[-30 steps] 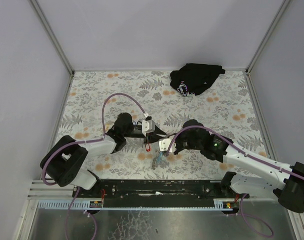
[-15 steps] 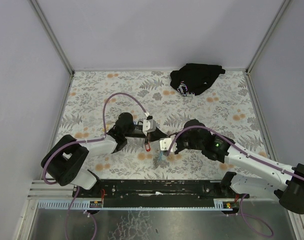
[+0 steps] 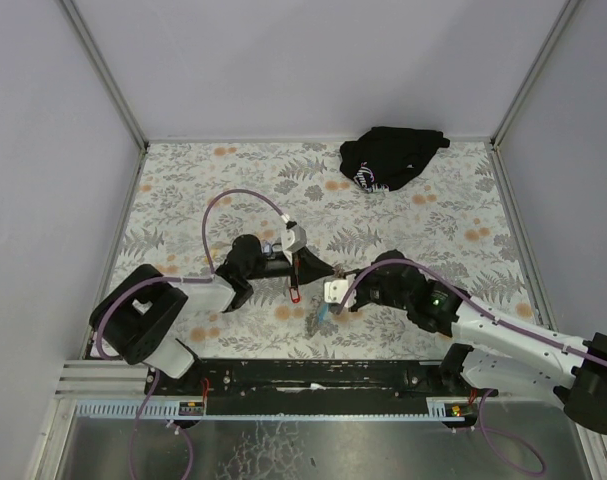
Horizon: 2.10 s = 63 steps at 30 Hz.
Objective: Put the keys on the keyring
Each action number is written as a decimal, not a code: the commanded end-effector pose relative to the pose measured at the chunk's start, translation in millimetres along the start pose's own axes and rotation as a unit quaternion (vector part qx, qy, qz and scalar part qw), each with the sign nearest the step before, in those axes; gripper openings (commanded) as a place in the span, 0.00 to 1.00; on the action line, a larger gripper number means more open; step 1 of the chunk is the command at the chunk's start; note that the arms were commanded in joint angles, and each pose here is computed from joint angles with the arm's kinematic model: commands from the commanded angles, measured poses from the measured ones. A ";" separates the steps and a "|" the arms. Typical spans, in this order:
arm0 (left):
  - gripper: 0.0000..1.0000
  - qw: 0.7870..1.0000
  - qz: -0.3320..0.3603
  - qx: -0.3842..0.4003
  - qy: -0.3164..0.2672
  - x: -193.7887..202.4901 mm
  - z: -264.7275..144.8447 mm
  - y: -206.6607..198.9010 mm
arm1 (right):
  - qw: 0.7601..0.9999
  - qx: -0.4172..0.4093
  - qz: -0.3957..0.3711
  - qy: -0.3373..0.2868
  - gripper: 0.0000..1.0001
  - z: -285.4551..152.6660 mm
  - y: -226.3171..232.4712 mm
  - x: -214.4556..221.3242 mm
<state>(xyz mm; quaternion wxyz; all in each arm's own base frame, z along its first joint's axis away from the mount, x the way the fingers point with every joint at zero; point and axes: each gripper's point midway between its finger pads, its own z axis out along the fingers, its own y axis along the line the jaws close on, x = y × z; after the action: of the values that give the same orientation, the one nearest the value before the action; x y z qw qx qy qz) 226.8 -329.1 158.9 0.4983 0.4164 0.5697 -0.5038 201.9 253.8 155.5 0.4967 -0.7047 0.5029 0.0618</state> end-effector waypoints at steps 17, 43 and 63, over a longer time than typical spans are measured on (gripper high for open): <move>0.00 0.970 -0.111 -0.116 -0.183 -44.4 -14.0 22.0 | 0.998 0.060 0.001 -0.031 0.00 26.6 -0.9 -5.6; 0.43 0.995 0.085 0.039 -0.032 -16.8 -11.8 -8.2 | 0.997 0.011 -0.075 0.008 0.00 -1.3 -28.7 -27.7; 0.29 0.993 0.103 0.061 0.000 -8.7 2.8 -9.3 | 0.997 0.005 -0.075 -0.007 0.00 0.7 -30.1 -36.5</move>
<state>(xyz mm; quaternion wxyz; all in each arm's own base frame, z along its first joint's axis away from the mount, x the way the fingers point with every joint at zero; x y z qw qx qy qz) 220.5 -327.4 169.4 0.5248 0.4828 0.5027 -0.4887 204.6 263.4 160.2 0.4647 -0.7490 0.4717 0.0235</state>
